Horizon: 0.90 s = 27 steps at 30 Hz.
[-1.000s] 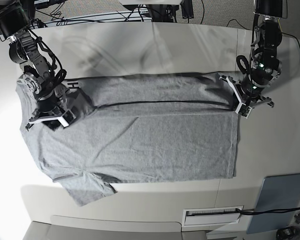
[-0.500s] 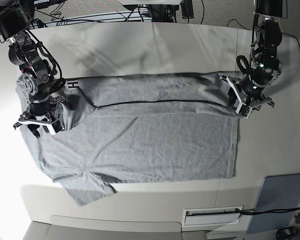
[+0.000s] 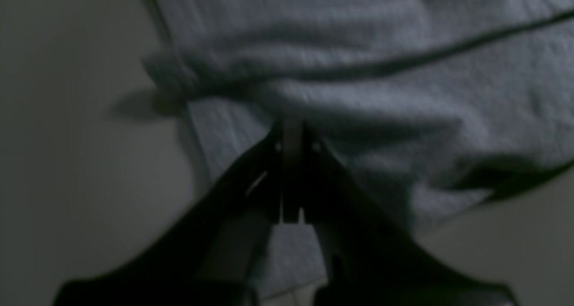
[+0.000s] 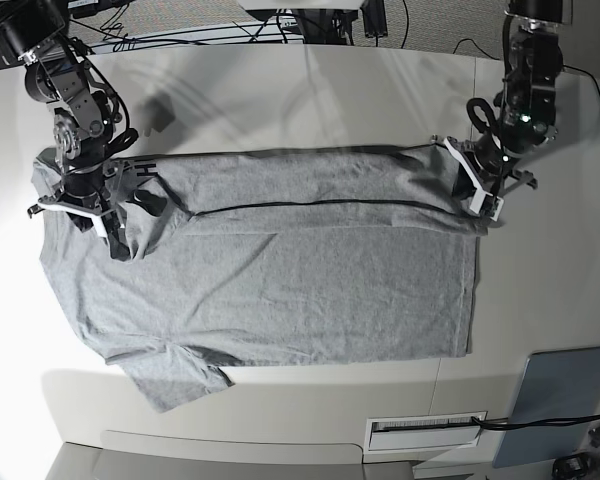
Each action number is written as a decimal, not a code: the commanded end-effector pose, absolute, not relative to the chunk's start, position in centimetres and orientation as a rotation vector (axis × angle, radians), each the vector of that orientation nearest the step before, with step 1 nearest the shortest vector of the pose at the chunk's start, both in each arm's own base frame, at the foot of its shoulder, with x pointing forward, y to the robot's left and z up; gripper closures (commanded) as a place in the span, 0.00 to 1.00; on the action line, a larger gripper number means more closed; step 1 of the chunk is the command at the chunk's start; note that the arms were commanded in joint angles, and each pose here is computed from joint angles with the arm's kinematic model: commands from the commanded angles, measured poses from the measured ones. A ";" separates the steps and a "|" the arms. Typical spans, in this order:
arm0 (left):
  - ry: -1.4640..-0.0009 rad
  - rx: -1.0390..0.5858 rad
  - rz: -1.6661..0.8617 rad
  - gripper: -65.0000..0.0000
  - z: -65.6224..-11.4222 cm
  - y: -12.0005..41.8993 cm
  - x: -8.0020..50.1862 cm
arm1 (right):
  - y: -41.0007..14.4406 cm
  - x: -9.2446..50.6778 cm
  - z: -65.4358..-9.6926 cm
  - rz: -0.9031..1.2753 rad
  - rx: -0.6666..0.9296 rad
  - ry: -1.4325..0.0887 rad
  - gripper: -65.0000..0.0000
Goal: Fold the T-shirt properly
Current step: 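Fold the held edge under and drag the shirt further toward the arms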
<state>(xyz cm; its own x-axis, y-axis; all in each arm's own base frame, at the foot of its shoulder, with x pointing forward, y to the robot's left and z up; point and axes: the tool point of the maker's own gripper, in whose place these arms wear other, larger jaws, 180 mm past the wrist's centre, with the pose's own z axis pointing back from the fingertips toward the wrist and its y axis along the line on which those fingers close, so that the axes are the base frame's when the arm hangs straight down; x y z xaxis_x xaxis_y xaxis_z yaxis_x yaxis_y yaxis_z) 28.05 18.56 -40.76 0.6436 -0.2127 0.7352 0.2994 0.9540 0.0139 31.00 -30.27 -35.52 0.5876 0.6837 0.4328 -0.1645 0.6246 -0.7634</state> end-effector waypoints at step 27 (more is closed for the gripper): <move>-0.656 -0.103 -0.194 1.00 -46.9 18.8 23.4 | -32.9 26.1 -42.1 0.356 -0.473 -0.584 1.00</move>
<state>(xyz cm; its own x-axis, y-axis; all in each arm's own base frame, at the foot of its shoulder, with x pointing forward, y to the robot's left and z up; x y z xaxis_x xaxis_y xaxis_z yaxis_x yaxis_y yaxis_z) 27.04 17.40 -43.70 0.6470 -0.0738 0.7589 0.2091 0.9743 -0.0835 27.13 -32.26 -41.54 0.7469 0.4571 0.4829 -0.1705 0.8336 -0.5254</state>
